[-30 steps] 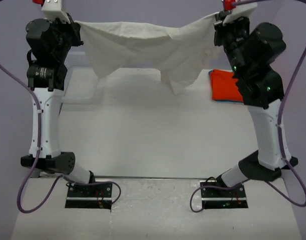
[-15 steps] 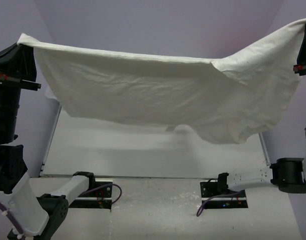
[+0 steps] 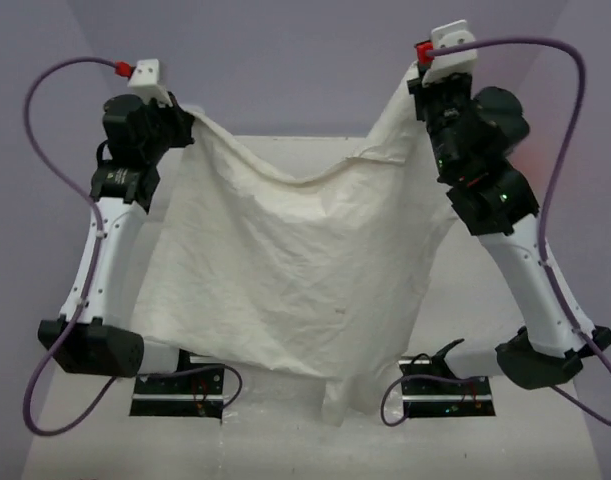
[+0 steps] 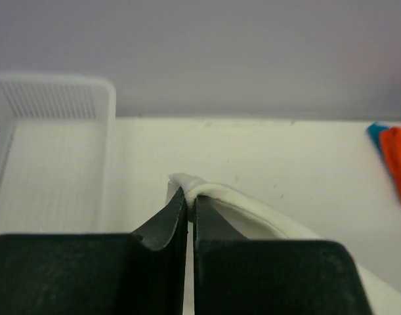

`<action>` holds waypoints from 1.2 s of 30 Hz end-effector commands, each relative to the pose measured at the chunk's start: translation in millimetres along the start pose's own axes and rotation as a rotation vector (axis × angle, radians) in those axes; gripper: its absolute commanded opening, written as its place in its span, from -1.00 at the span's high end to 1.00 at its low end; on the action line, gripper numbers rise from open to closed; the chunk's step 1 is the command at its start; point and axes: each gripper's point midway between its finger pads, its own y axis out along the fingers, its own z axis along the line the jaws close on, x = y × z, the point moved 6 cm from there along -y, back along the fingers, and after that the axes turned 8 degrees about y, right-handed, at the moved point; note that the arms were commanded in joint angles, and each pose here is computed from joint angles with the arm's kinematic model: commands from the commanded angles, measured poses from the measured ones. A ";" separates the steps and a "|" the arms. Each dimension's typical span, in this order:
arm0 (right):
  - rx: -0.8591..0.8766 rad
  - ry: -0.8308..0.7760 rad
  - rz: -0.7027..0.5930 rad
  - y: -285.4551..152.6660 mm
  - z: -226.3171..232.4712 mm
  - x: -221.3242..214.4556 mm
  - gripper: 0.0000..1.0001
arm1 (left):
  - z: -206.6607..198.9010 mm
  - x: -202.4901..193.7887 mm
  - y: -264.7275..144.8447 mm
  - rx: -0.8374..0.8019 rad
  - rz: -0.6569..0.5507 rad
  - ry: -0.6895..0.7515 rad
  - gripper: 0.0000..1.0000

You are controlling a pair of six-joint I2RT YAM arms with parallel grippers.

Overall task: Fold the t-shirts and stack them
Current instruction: Flatten out the tshirt, then grap the side of the flattened tshirt furthest away from the robot with both arms

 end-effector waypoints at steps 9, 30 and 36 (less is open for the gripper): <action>0.128 0.147 0.541 97.0 26.4 -263.1 1.00 | 41.9 -189.1 103.9 0.191 0.301 -0.013 1.00; 0.067 0.178 0.728 106.8 10.3 -338.9 1.00 | 72.7 -257.3 143.7 0.260 0.409 0.036 1.00; 0.008 0.236 0.755 70.5 9.0 -334.8 1.00 | 76.7 -260.4 137.0 0.312 0.437 0.028 1.00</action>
